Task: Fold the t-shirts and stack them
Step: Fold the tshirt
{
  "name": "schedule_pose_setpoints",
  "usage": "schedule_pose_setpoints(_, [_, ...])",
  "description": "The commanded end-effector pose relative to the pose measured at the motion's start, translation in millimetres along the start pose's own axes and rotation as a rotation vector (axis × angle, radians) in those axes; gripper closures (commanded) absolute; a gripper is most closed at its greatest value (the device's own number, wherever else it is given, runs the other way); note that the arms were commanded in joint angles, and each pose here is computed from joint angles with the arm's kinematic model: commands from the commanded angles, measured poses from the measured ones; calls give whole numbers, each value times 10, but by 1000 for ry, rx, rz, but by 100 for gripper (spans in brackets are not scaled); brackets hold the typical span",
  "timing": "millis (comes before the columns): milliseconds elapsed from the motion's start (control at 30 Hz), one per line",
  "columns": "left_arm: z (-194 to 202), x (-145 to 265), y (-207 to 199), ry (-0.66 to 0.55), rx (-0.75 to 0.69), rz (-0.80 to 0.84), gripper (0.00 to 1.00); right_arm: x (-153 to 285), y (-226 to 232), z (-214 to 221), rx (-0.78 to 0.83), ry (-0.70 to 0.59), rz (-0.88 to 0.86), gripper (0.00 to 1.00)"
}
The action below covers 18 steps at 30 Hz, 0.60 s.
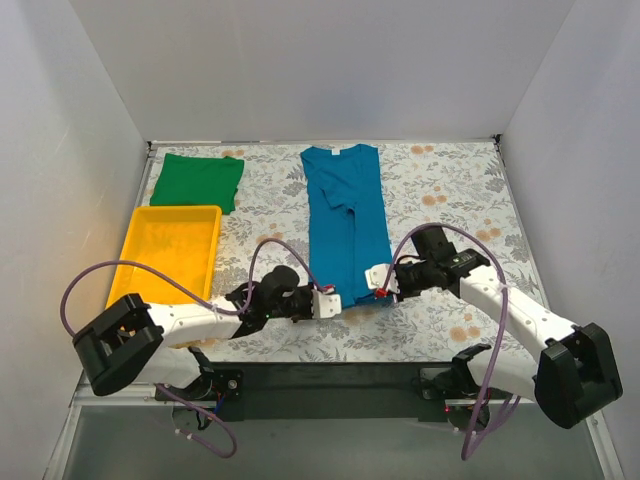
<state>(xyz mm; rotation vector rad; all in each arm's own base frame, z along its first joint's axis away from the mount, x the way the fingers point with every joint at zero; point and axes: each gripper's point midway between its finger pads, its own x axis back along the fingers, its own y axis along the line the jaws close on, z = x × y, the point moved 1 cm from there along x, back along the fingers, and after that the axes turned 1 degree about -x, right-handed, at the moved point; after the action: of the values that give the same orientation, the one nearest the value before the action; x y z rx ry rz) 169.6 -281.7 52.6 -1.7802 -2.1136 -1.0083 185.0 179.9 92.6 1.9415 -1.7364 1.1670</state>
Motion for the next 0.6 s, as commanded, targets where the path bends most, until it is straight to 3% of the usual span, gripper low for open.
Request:
schedule_pose_setpoints(0, [-230, -19, 413, -79, -18, -60, 100, 104, -324, -47, -5, -15, 49, 99])
schedule_pose_setpoints(567, [-168, -247, 1784, -114, 70, -199, 100, 112, -1498, 173, -143, -14, 167, 99])
